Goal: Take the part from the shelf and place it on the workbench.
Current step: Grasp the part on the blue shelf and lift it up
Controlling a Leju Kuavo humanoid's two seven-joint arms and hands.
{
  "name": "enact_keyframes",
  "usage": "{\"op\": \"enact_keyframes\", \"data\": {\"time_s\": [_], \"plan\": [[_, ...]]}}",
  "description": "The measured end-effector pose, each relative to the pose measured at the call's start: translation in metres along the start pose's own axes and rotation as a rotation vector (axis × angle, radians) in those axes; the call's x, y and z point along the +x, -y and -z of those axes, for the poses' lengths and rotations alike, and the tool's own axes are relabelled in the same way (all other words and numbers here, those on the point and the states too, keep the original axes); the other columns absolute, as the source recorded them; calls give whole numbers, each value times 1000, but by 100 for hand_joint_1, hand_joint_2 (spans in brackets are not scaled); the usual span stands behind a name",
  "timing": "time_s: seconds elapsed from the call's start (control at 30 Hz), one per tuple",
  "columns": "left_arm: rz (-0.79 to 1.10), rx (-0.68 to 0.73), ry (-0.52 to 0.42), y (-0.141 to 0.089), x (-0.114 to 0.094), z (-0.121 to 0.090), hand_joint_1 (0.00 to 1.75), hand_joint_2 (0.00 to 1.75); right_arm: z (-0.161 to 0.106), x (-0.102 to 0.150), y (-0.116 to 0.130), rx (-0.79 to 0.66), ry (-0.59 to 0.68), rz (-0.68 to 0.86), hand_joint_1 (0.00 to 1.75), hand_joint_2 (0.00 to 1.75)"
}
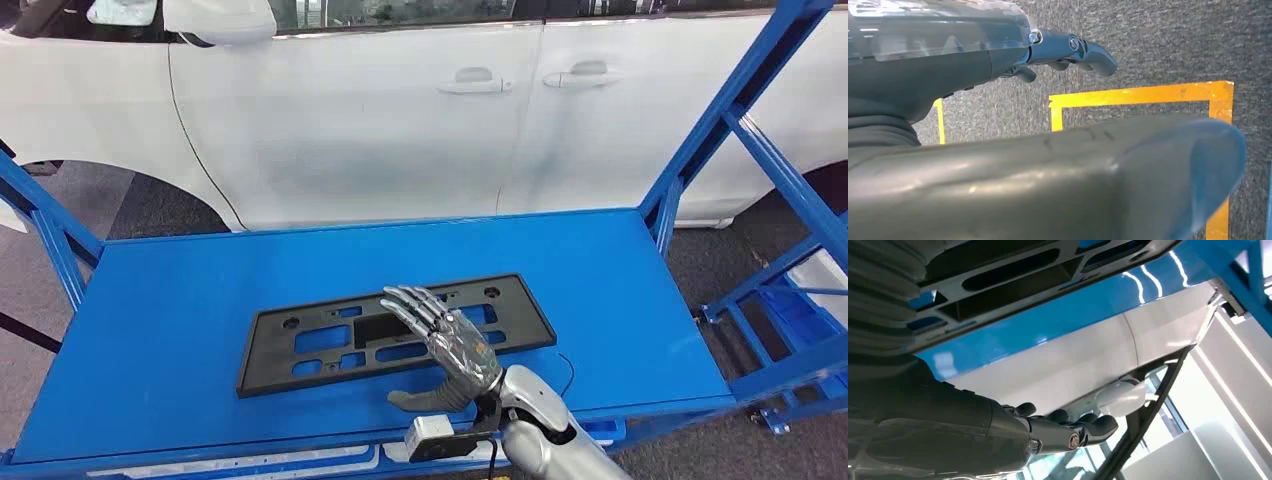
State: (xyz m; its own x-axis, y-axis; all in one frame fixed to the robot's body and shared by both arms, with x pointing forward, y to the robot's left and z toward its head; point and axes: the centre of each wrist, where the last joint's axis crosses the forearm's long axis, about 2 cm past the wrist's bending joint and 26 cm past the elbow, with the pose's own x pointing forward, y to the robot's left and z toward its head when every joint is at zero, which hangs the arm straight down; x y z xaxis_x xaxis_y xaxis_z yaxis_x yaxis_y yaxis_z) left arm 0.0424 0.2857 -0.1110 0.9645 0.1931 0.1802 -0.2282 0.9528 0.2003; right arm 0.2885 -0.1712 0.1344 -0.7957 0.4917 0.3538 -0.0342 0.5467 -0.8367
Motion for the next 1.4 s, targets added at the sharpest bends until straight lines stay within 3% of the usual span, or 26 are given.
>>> {"op": "enact_keyframes", "data": {"time_s": [0.37, 0.77, 1.0, 1.3, 1.4], "plan": [[7, -4, 5, 3, -1, -1, 0, 0, -17, -22, -5, 89, 20, -347, 0, 175], [12, 1, 12, 3, -2, -1, 0, 0, -13, -28, -14, 197, 81, -444, 0, 175], [24, 5, 25, 3, 0, -1, 0, 0, 9, -32, -15, 224, 96, -466, 0, 175], [49, 4, 30, 4, 1, -1, 0, 0, 59, -24, -34, 199, 53, -554, 1, 175], [55, 6, 26, 4, 1, -1, 0, 0, 72, -21, -38, 203, 59, -603, 132, 175]]}}
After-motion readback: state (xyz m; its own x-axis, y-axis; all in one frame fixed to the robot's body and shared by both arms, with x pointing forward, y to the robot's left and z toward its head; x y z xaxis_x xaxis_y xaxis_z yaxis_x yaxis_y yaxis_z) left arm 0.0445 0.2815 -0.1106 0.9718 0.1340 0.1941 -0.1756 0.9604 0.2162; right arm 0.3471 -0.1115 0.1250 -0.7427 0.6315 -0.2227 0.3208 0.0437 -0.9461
